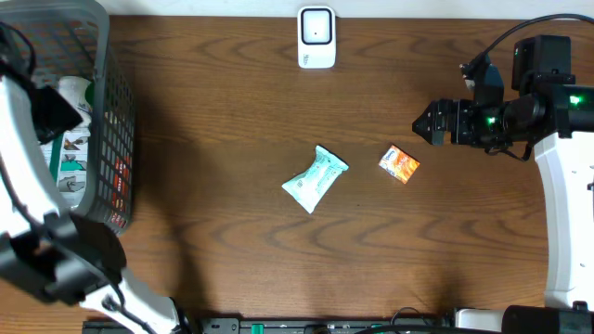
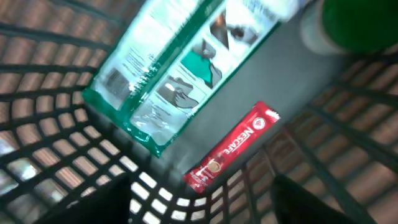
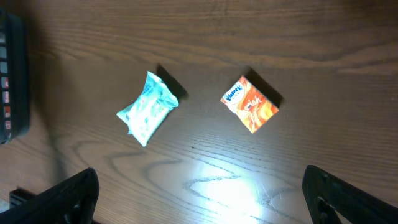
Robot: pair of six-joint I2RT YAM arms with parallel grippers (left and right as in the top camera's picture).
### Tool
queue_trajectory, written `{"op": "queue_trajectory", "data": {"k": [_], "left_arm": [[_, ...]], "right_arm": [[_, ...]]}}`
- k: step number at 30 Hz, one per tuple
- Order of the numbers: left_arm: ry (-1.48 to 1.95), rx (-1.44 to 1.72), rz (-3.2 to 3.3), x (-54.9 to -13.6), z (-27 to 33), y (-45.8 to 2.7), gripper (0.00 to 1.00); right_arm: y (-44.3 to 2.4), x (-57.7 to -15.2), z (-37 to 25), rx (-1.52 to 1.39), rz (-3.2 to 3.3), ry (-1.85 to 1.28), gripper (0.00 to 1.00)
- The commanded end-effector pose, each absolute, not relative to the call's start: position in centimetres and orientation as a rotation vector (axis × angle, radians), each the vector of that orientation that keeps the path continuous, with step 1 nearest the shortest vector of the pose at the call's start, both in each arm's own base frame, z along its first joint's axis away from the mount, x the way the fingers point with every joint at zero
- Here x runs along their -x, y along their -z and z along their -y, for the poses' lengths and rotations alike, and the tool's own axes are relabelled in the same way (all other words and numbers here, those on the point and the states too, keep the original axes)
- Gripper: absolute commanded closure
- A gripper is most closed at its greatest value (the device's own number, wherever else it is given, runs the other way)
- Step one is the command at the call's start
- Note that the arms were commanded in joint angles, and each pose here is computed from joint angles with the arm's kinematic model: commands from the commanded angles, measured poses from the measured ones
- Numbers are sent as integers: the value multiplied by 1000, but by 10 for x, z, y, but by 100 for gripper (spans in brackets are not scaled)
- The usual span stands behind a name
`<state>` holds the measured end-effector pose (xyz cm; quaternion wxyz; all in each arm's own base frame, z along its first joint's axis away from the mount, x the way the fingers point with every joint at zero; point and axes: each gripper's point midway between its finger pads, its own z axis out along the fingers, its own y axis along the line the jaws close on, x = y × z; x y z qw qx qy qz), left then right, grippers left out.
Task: Scan the item barcode
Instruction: 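Swing the left gripper back over the basket, then grasp the red Nescafe stick sachet in the basket with the left gripper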
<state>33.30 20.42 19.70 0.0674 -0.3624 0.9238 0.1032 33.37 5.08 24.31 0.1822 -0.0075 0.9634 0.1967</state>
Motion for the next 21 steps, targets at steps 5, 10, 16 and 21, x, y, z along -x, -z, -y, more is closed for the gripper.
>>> {"op": "queue_trajectory", "data": {"k": [5, 10, 16, 21], "left_arm": [[-298, 979, -3032, -336, -205, -135, 21], [-238, 945, -3146, -336, -201, -102, 21], [-69, 803, -3245, -340, -187, -79, 21], [-55, 780, -3285, -334, -184, -74, 29]], "right_arm": [[-249, -336, -52, 21, -2702, -559, 1], [-249, -336, -52, 21, -2702, -560, 1], [-249, -336, -52, 21, -2702, -560, 1], [-249, -336, -52, 21, -2702, -560, 1]]}}
